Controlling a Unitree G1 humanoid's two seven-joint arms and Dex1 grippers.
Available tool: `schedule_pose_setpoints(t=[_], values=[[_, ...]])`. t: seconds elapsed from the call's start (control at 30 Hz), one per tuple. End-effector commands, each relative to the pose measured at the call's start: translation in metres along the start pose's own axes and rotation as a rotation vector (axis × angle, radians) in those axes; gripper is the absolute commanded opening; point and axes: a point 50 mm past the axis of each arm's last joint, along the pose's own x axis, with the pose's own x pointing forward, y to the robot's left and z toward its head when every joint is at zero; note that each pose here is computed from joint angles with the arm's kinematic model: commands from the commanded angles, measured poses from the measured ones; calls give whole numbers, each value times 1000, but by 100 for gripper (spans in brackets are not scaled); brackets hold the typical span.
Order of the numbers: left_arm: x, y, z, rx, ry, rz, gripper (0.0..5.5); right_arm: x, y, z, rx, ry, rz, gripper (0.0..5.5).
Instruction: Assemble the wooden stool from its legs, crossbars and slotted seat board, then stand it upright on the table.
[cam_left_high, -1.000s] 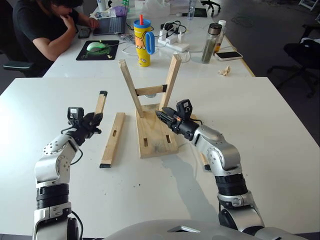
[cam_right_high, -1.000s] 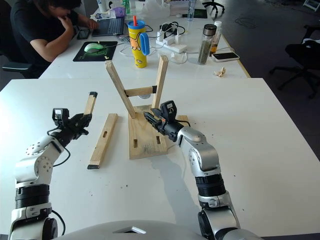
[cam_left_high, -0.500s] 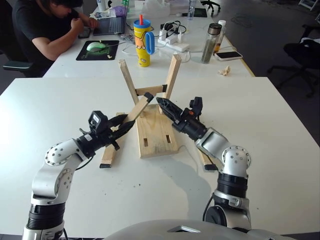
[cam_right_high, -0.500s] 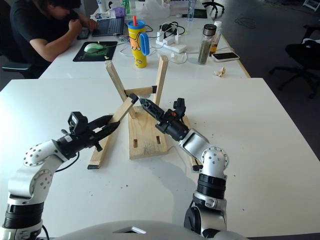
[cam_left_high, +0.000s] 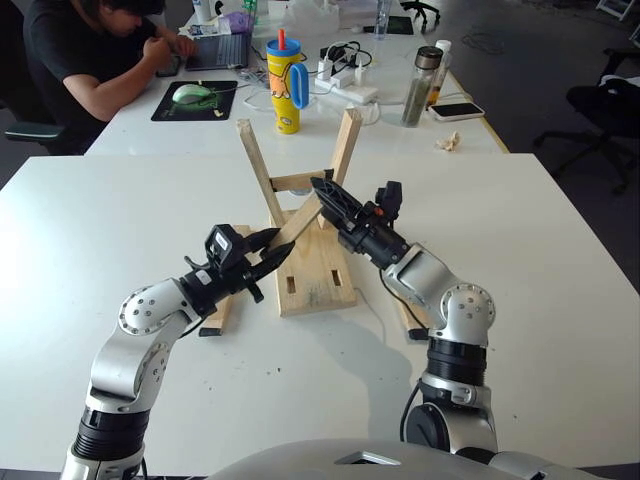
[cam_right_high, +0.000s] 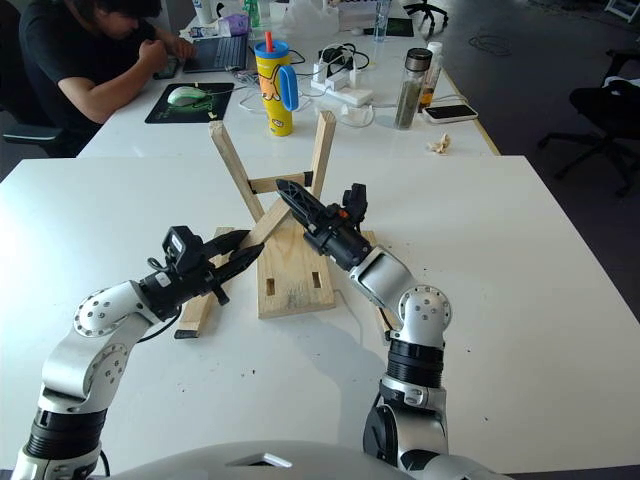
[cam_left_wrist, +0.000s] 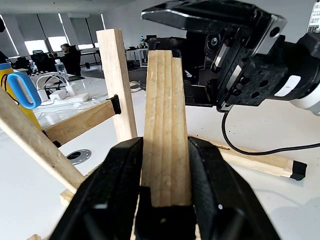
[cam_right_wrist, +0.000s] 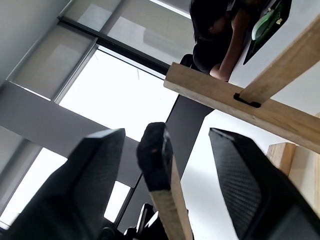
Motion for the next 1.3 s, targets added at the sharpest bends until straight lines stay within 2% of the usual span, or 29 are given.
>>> schedule_pose_setpoints(t=[0.03, 0.4, 0.47, 0.67, 0.7, 0.77, 0.9, 1.1, 1.3], values=[[3, -3, 1, 10, 3, 1, 135, 3, 3, 2, -39, -8, -8, 227], [1, 1, -2, -1, 17, 35, 135, 3, 2, 0, -91, 7, -32, 57], [2, 1, -3, -4, 19, 36, 135, 3, 2, 0, -96, 6, -36, 43], [7, -2, -7, 11, 37, 48, 135, 1, -2, 2, -139, -5, -65, 42], [7, -2, -5, -39, 4, 51, 171, -1, -3, 4, -163, -9, -79, 42], [6, -1, -4, -98, -29, 83, 194, -8, -7, 10, -232, -29, -129, 42], [-1, 3, -3, -218, -106, 107, 241, -43, -15, 36, -447, -126, -300, 42], [0, 5, -6, -292, -160, 158, 241, -101, 0, 44, -791, -259, -502, 42], [7, 1, -8, -285, -174, 186, 241, -113, -2, 37, -887, -265, -598, 42]])
